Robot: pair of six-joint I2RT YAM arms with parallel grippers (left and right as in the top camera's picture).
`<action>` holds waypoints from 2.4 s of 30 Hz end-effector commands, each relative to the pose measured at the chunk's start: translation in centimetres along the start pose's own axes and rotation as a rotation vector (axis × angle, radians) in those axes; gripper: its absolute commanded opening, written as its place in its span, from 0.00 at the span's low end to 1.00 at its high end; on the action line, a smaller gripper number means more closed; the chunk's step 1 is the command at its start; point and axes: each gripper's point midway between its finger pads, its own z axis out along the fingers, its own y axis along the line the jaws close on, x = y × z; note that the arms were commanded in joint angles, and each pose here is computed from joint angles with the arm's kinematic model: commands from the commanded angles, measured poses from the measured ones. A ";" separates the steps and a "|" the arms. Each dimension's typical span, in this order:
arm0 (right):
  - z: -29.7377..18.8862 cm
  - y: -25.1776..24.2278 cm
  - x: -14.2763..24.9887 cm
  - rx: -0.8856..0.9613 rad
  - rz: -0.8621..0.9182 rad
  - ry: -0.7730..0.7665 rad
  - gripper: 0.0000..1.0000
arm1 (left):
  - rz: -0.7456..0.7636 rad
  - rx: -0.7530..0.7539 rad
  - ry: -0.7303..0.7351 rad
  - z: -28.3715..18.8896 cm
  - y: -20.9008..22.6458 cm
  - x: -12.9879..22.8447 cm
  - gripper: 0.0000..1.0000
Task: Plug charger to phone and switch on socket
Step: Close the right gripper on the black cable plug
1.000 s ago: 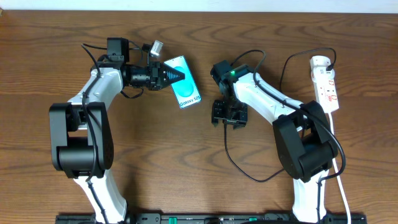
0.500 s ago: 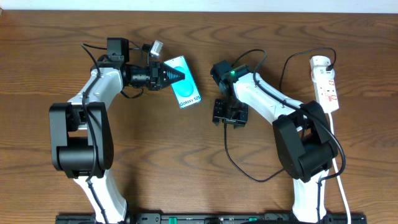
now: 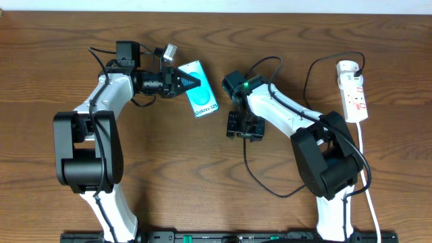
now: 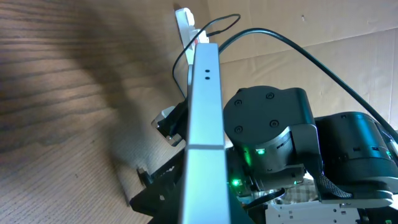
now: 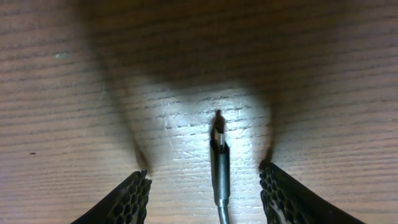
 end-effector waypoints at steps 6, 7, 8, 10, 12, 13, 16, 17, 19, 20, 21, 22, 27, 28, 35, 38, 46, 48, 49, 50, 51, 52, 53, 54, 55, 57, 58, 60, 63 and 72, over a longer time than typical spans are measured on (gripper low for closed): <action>0.7 -0.5 0.0 0.031 0.017 -0.003 0.54 | 0.006 0.046 0.003 -0.2 -1.1 0.0 0.07; 0.7 -0.5 0.0 0.033 0.018 -0.002 0.54 | 0.005 0.046 0.003 -0.2 -1.1 0.0 0.07; 0.8 -0.5 0.0 0.034 0.018 -0.001 0.53 | 0.006 0.046 0.003 -0.2 -1.1 0.0 0.07; 0.9 -0.7 0.1 0.038 0.022 0.002 0.52 | 0.006 0.046 0.003 -0.2 -1.1 0.0 0.07; 1.1 -0.8 0.2 0.042 0.025 0.007 0.50 | 0.005 0.046 0.003 -0.2 -1.1 0.0 0.07; 1.2 -0.9 0.3 0.045 0.027 0.010 0.50 | 0.006 0.046 0.003 -0.2 -1.1 0.0 0.08; 1.4 -1.0 0.4 0.046 0.026 0.011 0.50 | 0.005 0.046 0.003 -0.2 -1.1 0.0 0.07; 1.4 -1.0 0.4 0.045 0.025 0.010 0.50 | 0.005 0.046 0.003 -0.2 -1.1 0.0 0.07; 1.6 -0.9 0.6 0.046 0.024 0.011 0.50 | 0.005 0.046 0.003 -0.2 -1.1 0.0 0.07; 1.6 -0.9 0.6 0.047 0.029 0.012 0.50 | 0.004 0.046 0.003 -0.2 -1.1 0.0 0.08; 1.7 -1.0 0.7 0.049 0.032 0.014 0.50 | 0.001 0.046 0.003 -0.2 -1.1 0.0 0.07; 1.7 -1.0 0.7 0.050 0.033 0.015 0.50 | -0.003 0.045 0.004 -0.2 -1.1 0.0 0.07; 2.0 -1.2 0.9 0.054 0.037 0.020 0.47 | -0.006 0.045 0.005 -0.2 -1.1 0.1 0.07; 2.1 -1.3 1.0 0.056 0.042 0.021 0.47 | -0.006 0.045 0.005 -0.2 -1.1 0.1 0.07; 2.3 -1.3 1.0 0.054 0.043 0.022 0.40 | -0.006 0.045 0.005 -0.2 -1.1 0.1 0.07; 2.3 -1.3 1.1 0.052 0.043 0.025 0.38 | -0.006 0.045 0.005 -0.2 -1.1 0.1 0.07; 2.4 -0.9 1.5 0.041 0.037 0.037 0.40 | -0.005 0.045 0.005 -0.2 -1.1 0.1 0.07; 2.4 -0.9 1.6 0.037 0.038 0.046 0.40 | -0.006 0.045 0.005 -0.2 -1.1 0.1 0.07; 2.4 -0.8 1.7 0.035 0.037 0.049 0.40 | -0.006 0.045 0.005 -0.2 -1.1 0.1 0.07; 2.4 -0.8 1.8 0.035 0.036 0.050 0.40 | -0.006 0.045 0.005 -0.2 -1.1 0.1 0.07; 2.4 -0.8 1.8 0.033 0.035 0.052 0.40 | -0.006 0.045 0.005 -0.2 -1.1 0.1 0.07; 2.4 -0.7 1.9 0.035 0.034 0.054 0.40 | -0.006 0.045 0.005 -0.2 -1.1 0.1 0.07; 2.4 -0.7 2.1 0.038 0.031 0.057 0.40 | -0.006 0.045 0.005 -0.2 -1.1 0.1 0.07; 2.4 -0.7 2.2 0.040 0.029 0.059 0.40 | -0.006 0.045 0.005 -0.2 -1.1 0.1 0.07; 2.4 -0.6 2.3 0.041 0.025 0.059 0.40 | -0.006 0.045 0.005 -0.2 -1.1 0.1 0.07; 2.4 -0.6 2.3 0.041 0.024 0.059 0.40 | -0.006 0.045 0.005 -0.2 -1.1 0.1 0.07; 2.4 -0.6 2.3 0.041 0.024 0.059 0.40 | -0.006 0.045 0.005 -0.2 -1.1 0.1 0.07; 2.4 -0.6 2.3 0.041 0.024 0.059 0.40 | -0.006 0.045 0.005 -0.2 -1.1 0.1 0.07; 2.4 -0.5 2.2 0.039 0.023 0.056 0.40 | -0.006 0.045 0.005 -0.2 -1.1 0.1 0.07; 2.4 -0.6 1.7 0.045 0.025 0.034 0.40 | -0.006 0.045 0.005 -0.2 -1.1 0.1 0.07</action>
